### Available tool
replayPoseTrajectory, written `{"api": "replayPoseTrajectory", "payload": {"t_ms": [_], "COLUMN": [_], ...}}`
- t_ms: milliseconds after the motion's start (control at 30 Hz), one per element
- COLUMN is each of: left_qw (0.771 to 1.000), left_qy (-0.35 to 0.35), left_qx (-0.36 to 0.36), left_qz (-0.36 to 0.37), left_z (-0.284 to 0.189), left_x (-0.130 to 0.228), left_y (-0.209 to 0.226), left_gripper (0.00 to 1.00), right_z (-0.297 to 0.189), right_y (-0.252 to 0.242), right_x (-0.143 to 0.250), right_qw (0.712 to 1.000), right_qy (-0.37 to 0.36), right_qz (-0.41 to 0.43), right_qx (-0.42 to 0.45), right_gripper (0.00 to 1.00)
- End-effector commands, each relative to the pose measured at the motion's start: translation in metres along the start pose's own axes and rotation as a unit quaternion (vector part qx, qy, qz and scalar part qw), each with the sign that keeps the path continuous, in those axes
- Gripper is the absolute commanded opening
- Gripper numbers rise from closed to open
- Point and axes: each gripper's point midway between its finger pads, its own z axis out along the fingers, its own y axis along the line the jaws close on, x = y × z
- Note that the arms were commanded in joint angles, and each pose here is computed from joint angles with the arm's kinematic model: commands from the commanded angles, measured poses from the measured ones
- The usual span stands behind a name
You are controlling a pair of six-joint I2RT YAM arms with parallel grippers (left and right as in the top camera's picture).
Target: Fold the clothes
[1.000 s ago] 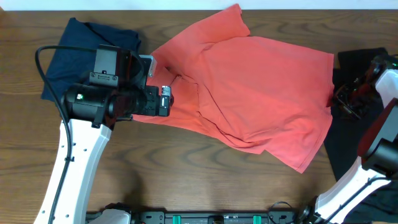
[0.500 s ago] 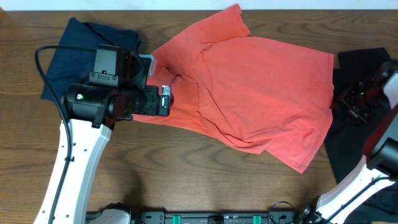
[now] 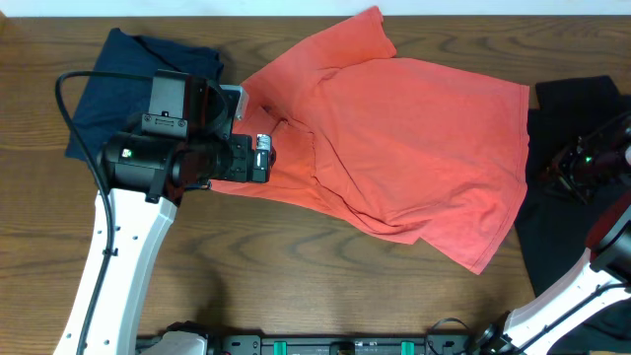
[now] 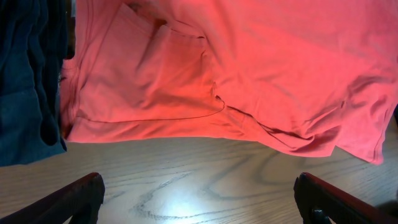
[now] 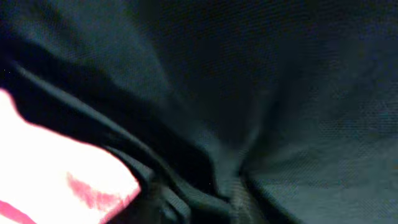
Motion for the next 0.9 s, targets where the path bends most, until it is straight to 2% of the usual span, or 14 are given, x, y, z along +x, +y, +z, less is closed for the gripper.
{"api": "replayPoseTrajectory", "payload": {"t_ms": [0,67,233,433,467,567,700,867], "left_qw": [1.0,1.0,1.0,1.0,1.0,1.0,1.0,1.0], "left_qy": [-0.005,-0.005,-0.005,-0.005,-0.005,-0.005,-0.005,-0.005], "left_qx": [0.007,0.007,0.007,0.007,0.007,0.007,0.007,0.007], "left_qz": [0.011,0.011,0.011,0.011,0.011,0.011,0.011,0.011], "left_z": [-0.003,-0.003,-0.004,-0.004,-0.004,-0.004,-0.004,-0.004], "left_x": [-0.003,-0.003,-0.003,-0.003,-0.003,-0.003,-0.003,-0.003], "left_y": [-0.004,-0.004,-0.004,-0.004,-0.004,-0.004,-0.004,-0.004], "left_gripper": [0.98,0.98,0.98,0.98,0.98,0.98,0.98,0.98], "right_z": [0.007,-0.005,-0.057,-0.109,-0.113,-0.119,-0.124,-0.144], "right_y": [0.007,0.009,0.004,-0.037,-0.046,-0.064,-0.06,-0.014], "right_x": [0.001,-0.012,-0.048,-0.071,-0.071,-0.071,-0.071,-0.069], "right_qw": [1.0,1.0,0.997,0.99,0.988,0.984,0.984,0.986], "right_qy": [0.005,-0.014,-0.073,-0.126,-0.13,-0.135,-0.135,-0.153], "right_qz": [-0.009,-0.01,0.004,0.063,0.078,0.112,0.111,0.039], "right_qx": [-0.013,-0.019,-0.026,0.02,0.031,0.043,0.01,-0.059], "right_gripper": [0.11,0.01,0.01,0.01,0.03,0.42,0.51,0.55]}}
